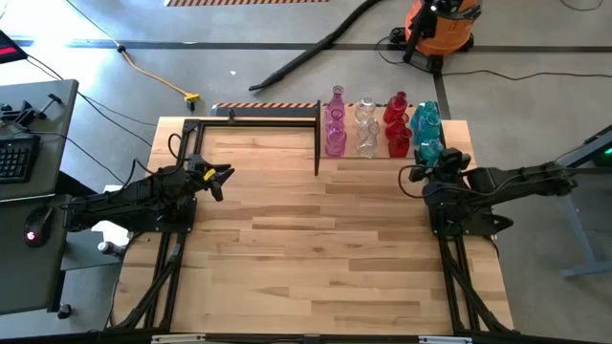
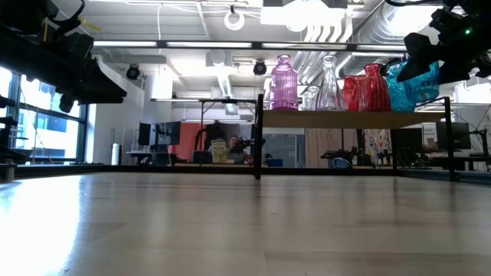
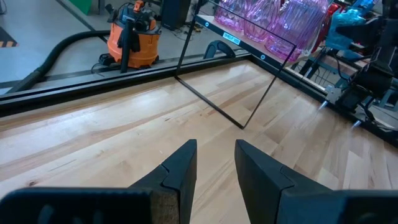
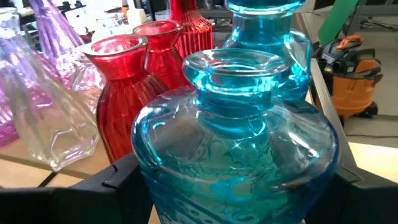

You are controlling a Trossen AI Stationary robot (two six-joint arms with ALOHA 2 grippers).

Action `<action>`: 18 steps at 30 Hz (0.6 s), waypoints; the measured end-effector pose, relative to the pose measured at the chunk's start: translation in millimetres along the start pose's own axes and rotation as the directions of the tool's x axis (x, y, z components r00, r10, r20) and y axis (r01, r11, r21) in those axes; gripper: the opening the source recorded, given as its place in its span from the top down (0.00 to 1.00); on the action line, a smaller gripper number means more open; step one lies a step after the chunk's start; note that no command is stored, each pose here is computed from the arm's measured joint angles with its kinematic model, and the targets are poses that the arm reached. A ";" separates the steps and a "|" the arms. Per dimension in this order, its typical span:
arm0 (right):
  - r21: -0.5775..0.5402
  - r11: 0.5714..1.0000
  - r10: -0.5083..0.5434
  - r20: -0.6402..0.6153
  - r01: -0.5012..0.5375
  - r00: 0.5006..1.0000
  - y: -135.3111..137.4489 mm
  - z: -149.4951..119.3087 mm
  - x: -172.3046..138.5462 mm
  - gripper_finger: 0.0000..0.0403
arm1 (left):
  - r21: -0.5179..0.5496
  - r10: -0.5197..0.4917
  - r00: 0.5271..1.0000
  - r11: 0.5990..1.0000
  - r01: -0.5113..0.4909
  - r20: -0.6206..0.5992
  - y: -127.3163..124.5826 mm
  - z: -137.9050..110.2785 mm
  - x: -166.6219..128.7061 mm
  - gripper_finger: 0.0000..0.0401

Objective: Sort vases onto shelf
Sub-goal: Put the blue vase on the shelf aligned with the other blue vase

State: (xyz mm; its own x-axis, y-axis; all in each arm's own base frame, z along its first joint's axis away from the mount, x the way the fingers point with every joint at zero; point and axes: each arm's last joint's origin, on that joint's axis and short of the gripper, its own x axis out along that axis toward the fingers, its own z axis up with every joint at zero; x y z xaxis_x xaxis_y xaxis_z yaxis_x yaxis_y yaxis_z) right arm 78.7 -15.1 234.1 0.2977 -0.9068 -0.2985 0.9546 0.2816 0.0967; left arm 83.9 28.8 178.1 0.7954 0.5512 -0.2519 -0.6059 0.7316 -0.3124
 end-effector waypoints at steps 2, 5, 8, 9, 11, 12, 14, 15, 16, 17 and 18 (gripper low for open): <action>0.004 1.000 -0.015 0.000 0.015 1.000 1.0 -0.4 1.2 0.30 | 0.000 0.000 1.000 1.000 0.000 0.000 0.0 0.0 0.0 0.75; 0.007 0.999 -0.042 0.000 0.042 0.999 2.4 -0.8 3.6 0.30 | 0.000 0.000 1.000 1.000 0.000 0.000 0.0 0.0 0.0 0.75; 0.012 0.998 -0.060 0.001 0.060 0.998 4.4 -0.8 5.5 0.30 | 0.000 0.000 1.000 1.000 0.000 0.000 0.0 0.0 0.0 0.75; 0.013 0.998 -0.065 0.001 0.065 0.998 5.0 -0.9 6.1 0.30 | 0.000 0.000 1.000 1.000 0.000 0.000 0.0 0.0 0.0 0.75; 0.013 0.997 -0.074 0.001 0.074 0.997 5.7 -1.0 7.1 0.30 | 0.000 0.000 1.000 1.000 0.000 0.000 0.0 0.0 0.0 0.75; 0.013 0.997 -0.078 0.001 0.078 0.997 5.9 -1.0 7.5 0.30 | 0.000 0.000 1.000 1.000 0.000 0.000 0.0 0.0 0.0 0.75; 0.015 0.996 -0.084 0.001 0.084 0.996 6.5 -1.0 8.2 0.30 | 0.000 0.000 1.000 1.000 0.000 0.000 0.0 0.0 0.0 0.75; 0.018 0.996 -0.086 0.002 0.086 0.996 6.5 -0.8 8.5 0.30 | 0.000 0.000 1.000 1.000 0.000 0.000 0.0 0.0 0.0 0.75; 0.020 0.996 -0.090 0.002 0.090 0.996 6.4 -0.7 8.8 0.30 | 0.000 0.000 1.000 1.000 0.000 0.000 0.0 0.0 0.0 0.75; 0.023 0.995 -0.093 0.003 0.093 0.996 6.3 -0.5 9.1 0.30 | 0.000 0.000 1.000 1.000 0.000 0.000 0.0 0.0 0.0 0.75; 0.028 0.995 -0.095 0.003 0.095 0.995 6.5 -0.3 9.4 0.30 | 0.000 0.000 1.000 1.000 0.000 0.000 0.0 0.0 0.0 0.75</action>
State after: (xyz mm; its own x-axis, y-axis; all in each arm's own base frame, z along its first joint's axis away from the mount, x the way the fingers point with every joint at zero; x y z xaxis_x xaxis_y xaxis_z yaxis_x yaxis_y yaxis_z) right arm 87.7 -21.7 231.6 0.2054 -0.9304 -0.3036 0.9782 0.1851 0.0944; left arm 83.9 28.8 178.1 0.7952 0.5516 -0.2518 -0.6062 0.7314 -0.3124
